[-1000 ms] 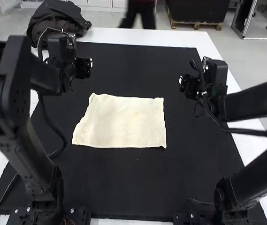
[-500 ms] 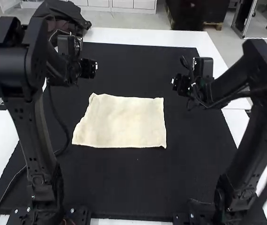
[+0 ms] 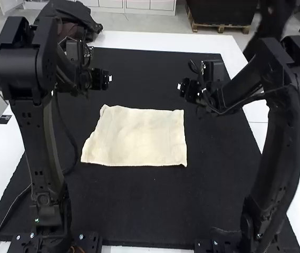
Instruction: Fold the towel.
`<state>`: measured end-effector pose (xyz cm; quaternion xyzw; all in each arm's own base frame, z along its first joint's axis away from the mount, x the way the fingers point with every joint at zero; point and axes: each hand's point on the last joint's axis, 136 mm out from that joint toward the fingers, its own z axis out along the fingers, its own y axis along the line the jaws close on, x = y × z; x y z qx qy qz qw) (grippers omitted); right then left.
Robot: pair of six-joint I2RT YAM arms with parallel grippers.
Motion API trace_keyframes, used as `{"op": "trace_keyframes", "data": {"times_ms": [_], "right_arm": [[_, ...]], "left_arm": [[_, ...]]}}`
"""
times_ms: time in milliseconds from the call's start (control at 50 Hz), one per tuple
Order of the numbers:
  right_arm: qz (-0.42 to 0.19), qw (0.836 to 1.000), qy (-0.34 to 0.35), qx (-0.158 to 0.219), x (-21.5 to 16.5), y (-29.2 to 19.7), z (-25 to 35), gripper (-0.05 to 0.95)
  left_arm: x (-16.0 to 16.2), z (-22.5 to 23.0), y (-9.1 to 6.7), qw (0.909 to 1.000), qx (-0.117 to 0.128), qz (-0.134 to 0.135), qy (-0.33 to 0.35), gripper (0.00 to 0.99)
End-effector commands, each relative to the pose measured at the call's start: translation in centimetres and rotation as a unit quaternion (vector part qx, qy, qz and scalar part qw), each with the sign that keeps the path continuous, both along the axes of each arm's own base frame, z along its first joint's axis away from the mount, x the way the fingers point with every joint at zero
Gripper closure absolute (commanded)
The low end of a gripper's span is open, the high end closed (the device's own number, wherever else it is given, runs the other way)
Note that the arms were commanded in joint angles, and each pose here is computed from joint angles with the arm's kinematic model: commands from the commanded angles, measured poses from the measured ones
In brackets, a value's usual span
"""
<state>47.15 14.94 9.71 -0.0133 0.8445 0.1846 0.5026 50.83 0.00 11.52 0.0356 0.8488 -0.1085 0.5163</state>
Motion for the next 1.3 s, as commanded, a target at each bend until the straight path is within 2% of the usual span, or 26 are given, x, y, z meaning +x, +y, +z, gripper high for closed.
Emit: {"op": "trace_keyframes", "data": {"times_ms": [0, 160, 560, 1280], "right_arm": [[0.012, 0.999, 0.02, 0.03, 0.6, 0.4, -0.8, -0.01], [0.014, 0.998, 0.04, 0.047, 1.0, -0.2, -2.1, -0.01], [0.02, 0.995, 0.074, 0.07, 2.2, -0.1, -4.3, -0.01], [0.045, 0.988, 0.126, 0.072, 0.8, 3.0, -8.9, -0.01]], "left_arm": [[0.7, 1.3, -0.4, 0.9997, -0.013, -0.011, -0.014, 0.095], [1.0, 0.8, -0.8, 0.9997, -0.016, -0.014, -0.013, 0.095], [1.4, -0.7, -0.6, 0.9996, -0.024, -0.011, -0.002, 0.097], [1.4, -2.3, -0.7, 0.9994, -0.029, -0.016, 0.01, 0.097]]}}
